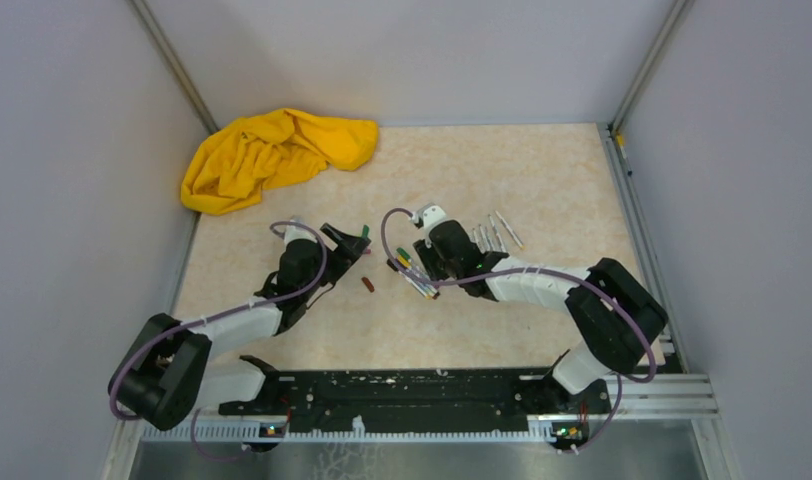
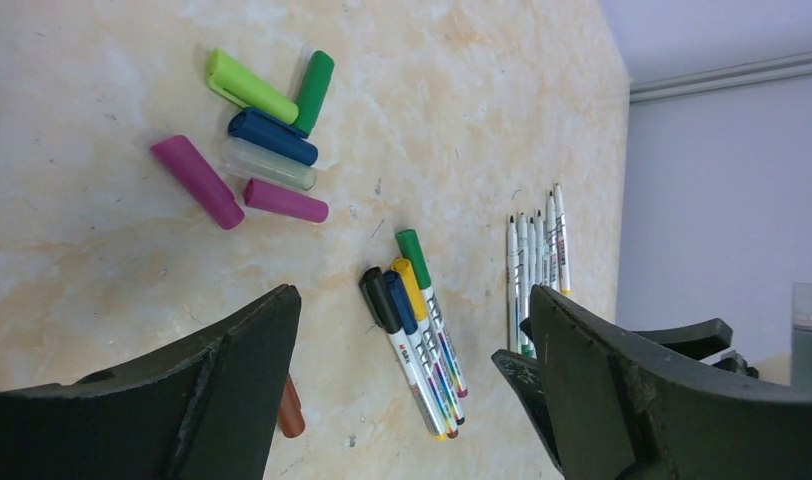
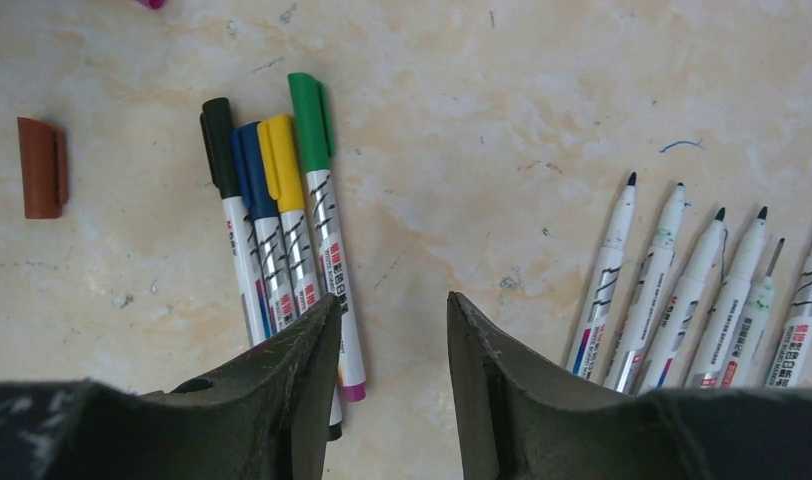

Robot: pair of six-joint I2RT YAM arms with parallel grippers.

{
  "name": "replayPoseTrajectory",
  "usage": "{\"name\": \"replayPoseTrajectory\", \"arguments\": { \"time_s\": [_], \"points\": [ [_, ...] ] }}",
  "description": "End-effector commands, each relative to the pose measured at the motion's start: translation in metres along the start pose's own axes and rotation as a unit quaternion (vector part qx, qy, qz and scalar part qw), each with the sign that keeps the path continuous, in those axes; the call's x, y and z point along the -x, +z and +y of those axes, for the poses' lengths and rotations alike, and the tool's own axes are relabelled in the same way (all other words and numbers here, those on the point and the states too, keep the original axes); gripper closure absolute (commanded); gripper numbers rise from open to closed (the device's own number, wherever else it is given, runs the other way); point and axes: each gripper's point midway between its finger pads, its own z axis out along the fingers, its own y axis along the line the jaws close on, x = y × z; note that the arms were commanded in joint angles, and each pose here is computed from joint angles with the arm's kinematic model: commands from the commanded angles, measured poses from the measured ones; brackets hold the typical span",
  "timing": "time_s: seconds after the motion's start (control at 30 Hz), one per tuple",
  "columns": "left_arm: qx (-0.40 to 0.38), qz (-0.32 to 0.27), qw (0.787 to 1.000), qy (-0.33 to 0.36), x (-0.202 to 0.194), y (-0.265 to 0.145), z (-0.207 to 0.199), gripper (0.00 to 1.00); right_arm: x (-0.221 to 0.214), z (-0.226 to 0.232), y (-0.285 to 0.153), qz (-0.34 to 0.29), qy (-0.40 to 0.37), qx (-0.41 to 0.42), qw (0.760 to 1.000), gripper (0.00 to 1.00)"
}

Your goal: Open the pen caps

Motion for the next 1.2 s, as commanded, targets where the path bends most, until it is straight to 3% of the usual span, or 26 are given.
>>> {"name": "replayPoseTrajectory", "arguments": {
  "time_s": [0.0, 0.83, 1.07, 1.17],
  "points": [
    [-0.019, 0.000, 1.000, 0.013, 0.000, -0.005, -0.007, 0.10, 0.022, 0.019, 0.003, -0.027, 0.002, 0.030, 0.999, 0.57],
    [-0.025, 0.004, 1.000, 0.003, -0.004, -0.006, -0.008, 0.10, -0.031, 0.025, 0.029, 0.035, -0.010, 0.026, 0.999, 0.59],
    [-0.032, 0.006, 0.999, -0.002, -0.004, -0.009, -0.012, 0.10, -0.051, 0.026, 0.029, 0.061, 0.003, 0.025, 0.998, 1.00],
    [-0.035, 0.004, 0.999, -0.001, -0.003, -0.011, -0.014, 0.10, -0.048, 0.023, 0.025, 0.052, 0.007, 0.021, 0.998, 1.00]
  ]
}}
